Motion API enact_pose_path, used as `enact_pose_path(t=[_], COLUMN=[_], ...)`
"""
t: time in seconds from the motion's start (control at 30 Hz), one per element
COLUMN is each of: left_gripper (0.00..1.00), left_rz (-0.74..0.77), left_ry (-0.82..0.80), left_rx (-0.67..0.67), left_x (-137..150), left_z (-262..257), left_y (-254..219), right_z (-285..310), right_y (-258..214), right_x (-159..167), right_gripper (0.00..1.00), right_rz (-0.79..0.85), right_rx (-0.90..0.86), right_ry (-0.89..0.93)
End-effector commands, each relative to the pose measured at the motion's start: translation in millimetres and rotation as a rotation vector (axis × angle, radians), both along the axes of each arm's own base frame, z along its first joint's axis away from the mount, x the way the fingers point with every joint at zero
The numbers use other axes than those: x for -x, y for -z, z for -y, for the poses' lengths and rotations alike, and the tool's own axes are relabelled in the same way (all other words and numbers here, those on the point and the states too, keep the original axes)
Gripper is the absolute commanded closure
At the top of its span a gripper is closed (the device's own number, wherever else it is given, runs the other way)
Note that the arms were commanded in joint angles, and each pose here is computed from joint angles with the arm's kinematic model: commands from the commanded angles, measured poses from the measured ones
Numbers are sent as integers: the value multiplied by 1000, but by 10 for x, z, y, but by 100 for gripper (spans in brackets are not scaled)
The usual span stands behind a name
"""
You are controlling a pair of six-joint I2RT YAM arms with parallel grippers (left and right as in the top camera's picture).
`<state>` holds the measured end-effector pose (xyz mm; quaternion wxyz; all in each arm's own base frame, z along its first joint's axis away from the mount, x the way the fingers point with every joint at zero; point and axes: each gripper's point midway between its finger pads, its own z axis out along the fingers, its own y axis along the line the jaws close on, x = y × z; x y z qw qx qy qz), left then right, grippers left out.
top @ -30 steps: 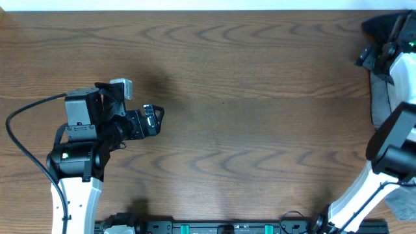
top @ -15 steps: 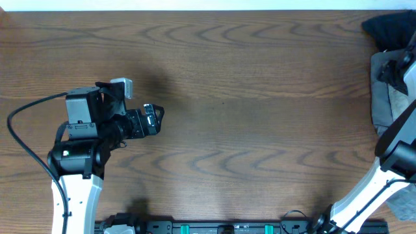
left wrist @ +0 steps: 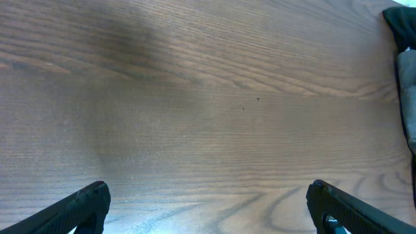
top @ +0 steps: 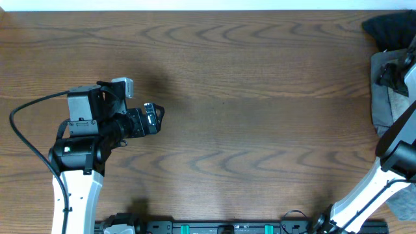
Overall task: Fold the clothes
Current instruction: 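Grasp the khaki pants from the pile with the right gripper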
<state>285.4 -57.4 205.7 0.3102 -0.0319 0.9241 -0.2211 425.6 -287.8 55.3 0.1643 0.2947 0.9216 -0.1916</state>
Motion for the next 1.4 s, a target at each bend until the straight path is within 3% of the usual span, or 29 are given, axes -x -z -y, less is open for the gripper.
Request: enact_pose_path(t=[0.0,0.13,0.23,0.33,0.53,0.83,1.0,1.23,1.37], left_gripper=[2,2,2,2,2,2,2,2,2], left_rz=[19,11,10,10,9,5,5,6,7], left_ry=[-8,-8,-8,-8,-8,-8,-8,-8,-8], left_rx=[-13,-13,-13,-12,-12,-12,-12,-13,-13], left_x=[-35,-22,-19,-19,-17,-10,-10,-12,-11], left_z=[-33,-32,-32,-32,-32,-31,-31,-32,-32], left_y=[-69,-57,-55,-54,-54,-47,-49,-49,-51], right_z=[52,76,121,143,300,298,-78,-909,-1536], right_y=[187,129,-15,-221,-728,-909,-1359,-2565,-2788], right_x=[138,151,160,127,143,116,-126,-220,-345], right_gripper=[27,49,71,80,85,99,99,99,99], right_rz=[-112,-103,-75,-13,88,174,338,586,657], right_rx=[54,71,100,118,203,150,65,113,48], right_ry=[-8,21,60,93,140,119,-3,-210,-364])
